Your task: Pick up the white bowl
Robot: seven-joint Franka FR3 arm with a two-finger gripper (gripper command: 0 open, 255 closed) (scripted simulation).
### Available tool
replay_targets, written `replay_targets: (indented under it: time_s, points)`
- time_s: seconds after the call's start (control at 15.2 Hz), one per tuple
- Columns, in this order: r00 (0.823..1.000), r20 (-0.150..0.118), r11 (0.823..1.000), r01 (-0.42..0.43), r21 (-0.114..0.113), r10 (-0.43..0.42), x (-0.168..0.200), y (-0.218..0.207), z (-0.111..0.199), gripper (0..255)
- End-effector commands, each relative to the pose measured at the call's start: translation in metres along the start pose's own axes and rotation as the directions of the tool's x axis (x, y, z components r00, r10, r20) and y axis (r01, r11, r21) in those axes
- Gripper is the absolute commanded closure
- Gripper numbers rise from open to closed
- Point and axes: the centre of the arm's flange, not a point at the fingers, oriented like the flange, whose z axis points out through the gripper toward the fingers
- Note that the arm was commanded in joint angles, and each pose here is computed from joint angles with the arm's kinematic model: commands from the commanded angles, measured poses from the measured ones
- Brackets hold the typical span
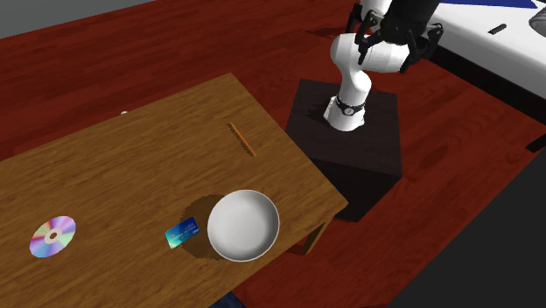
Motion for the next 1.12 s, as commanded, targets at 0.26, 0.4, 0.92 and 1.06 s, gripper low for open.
replay_targets:
  time_s: [0.26,0.4,0.92,1.06]
  points:
    - [1.0,0.008,1.0,-0.001,-0.02,0.001,0.043,0.01,0.03,0]
    - [1.0,0.011,1.0,-0.002,-0.03,0.002,0.064,0.016,0.045,0]
    - [1.0,0.026,0.998,-0.004,-0.07,0.006,0.148,0.039,0.105,0]
    - [1.0,0.03,0.997,-0.004,-0.08,0.006,0.169,0.045,0.12,0]
